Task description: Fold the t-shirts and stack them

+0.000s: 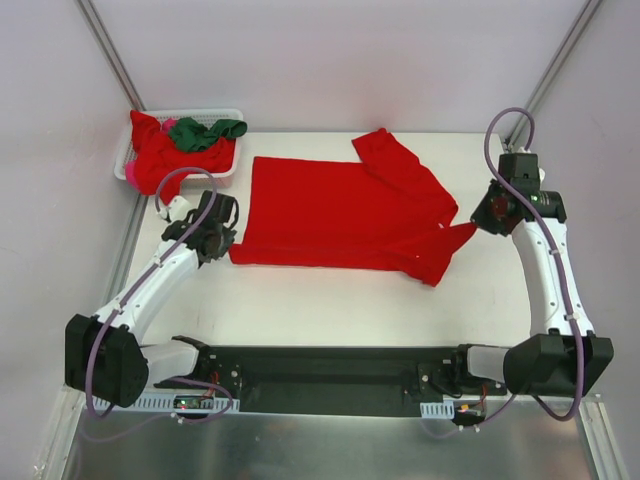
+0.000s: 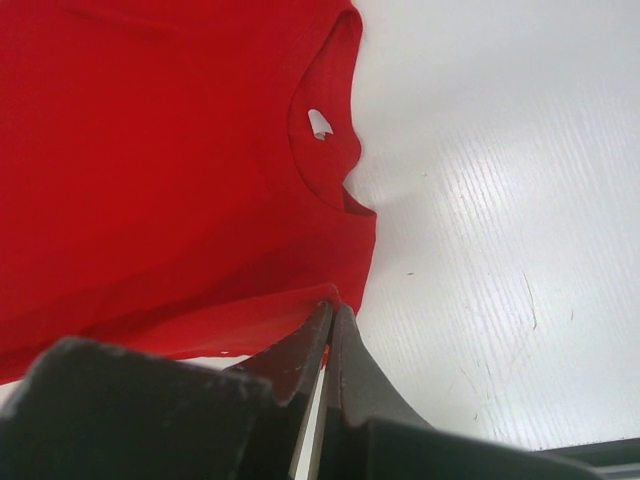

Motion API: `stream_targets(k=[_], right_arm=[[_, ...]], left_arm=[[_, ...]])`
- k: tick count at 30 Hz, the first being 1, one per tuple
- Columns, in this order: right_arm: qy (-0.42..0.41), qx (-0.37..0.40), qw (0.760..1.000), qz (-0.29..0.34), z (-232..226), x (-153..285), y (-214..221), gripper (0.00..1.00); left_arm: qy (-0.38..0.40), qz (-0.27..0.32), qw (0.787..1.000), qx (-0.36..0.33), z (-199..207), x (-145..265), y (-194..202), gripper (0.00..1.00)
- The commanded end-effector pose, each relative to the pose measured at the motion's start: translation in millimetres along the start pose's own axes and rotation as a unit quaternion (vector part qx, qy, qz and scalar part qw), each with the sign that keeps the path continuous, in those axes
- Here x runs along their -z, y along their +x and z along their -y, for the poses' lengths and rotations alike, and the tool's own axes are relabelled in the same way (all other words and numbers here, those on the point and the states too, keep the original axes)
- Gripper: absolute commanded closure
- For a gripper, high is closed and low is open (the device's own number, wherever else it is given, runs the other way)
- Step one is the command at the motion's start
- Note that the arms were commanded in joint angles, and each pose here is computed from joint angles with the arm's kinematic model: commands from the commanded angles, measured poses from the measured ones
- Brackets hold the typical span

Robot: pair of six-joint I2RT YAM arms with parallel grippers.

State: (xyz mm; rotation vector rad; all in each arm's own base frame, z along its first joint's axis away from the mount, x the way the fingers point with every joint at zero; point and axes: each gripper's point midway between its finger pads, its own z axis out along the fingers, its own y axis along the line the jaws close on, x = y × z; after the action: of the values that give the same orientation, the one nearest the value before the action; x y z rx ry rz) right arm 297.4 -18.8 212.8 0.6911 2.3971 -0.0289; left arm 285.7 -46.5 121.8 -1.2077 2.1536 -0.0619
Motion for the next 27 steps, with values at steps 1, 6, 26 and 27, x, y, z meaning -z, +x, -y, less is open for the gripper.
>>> stream_targets(k=[1, 6, 26, 27], right_arm=[[0.015, 0.005, 1.000, 0.017, 6.0, -9.8, -9.5, 0.99], [0.016, 0.014, 1.000, 0.017, 5.0, -14.4, -12.4, 0.99], [0.032, 0.014, 0.999, 0.025, 7.2, -30.4, -17.6, 0.99], [0.033, 0.016, 0.999, 0.022, 7.7, -32.1, -16.9, 0.99]], left_arm=[[0.012, 0.021, 1.000, -0.002, 13.5, 2.9, -15.2, 1.00], [0.009, 0.021, 1.000, -0.006, 12.5, 0.5, -14.3, 1.00], [0.006, 0.012, 1.000, -0.013, 19.2, -9.9, -9.5, 1.00], [0.006, 0.012, 1.000, -0.012, 19.8, -10.8, -8.7, 1.00]])
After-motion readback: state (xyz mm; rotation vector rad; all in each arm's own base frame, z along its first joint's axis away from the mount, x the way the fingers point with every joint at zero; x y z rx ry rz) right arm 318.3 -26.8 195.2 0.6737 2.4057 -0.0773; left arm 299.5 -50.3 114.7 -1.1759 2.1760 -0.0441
